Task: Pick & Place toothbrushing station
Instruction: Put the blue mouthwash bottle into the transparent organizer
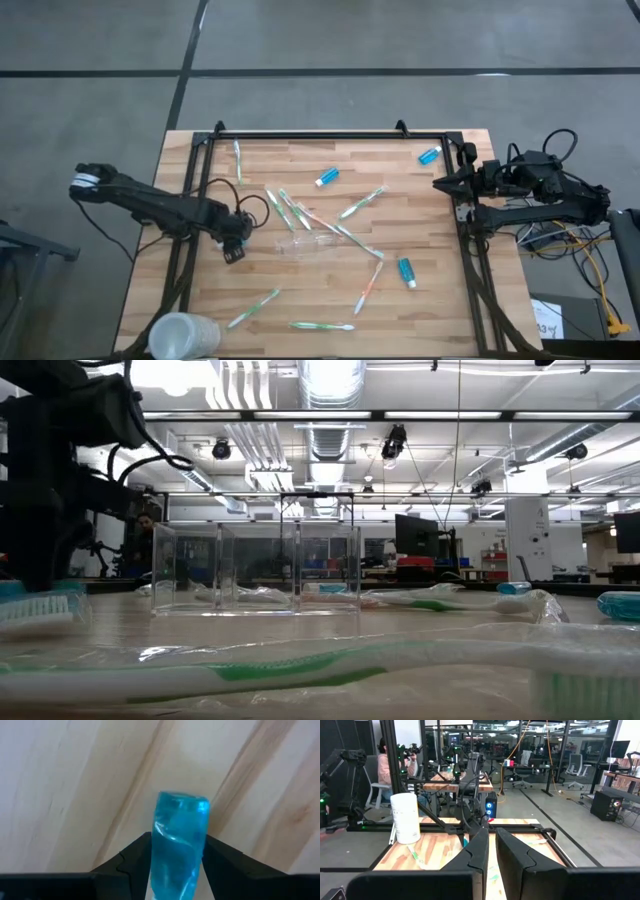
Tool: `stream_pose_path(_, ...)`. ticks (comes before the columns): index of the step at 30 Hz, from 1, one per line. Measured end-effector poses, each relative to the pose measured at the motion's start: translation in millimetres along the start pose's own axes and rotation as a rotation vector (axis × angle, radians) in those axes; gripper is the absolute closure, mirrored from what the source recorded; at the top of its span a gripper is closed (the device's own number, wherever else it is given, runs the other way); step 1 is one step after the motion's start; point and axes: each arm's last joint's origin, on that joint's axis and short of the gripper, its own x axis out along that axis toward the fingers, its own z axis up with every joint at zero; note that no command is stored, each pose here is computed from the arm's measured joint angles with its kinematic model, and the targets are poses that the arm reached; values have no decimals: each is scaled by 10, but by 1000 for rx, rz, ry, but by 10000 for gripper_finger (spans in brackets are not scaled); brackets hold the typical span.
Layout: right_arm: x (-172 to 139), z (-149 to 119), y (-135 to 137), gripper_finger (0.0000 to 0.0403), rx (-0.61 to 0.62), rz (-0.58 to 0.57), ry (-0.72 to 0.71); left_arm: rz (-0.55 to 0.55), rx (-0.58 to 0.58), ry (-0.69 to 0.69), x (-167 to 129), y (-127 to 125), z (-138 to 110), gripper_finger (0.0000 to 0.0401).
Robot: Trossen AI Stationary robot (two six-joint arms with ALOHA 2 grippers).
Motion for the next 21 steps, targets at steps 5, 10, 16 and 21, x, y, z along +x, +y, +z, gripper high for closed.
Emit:
stream_pose_path(5,-1,1,0,369,0,0,-1,-25,5,-56,5,-38,58,231)
stream_pose_path(10,-1,0,0,369,0,0,0,-46,16,-107,2,-65,102,231)
stream_pose_path(16,0,0,0,369,0,1,0,-66,15,-138,31,-103,153,231)
stream_pose_path(21,-1,1,0,369,0,0,0,-89,15,-164,94,-159,227,231)
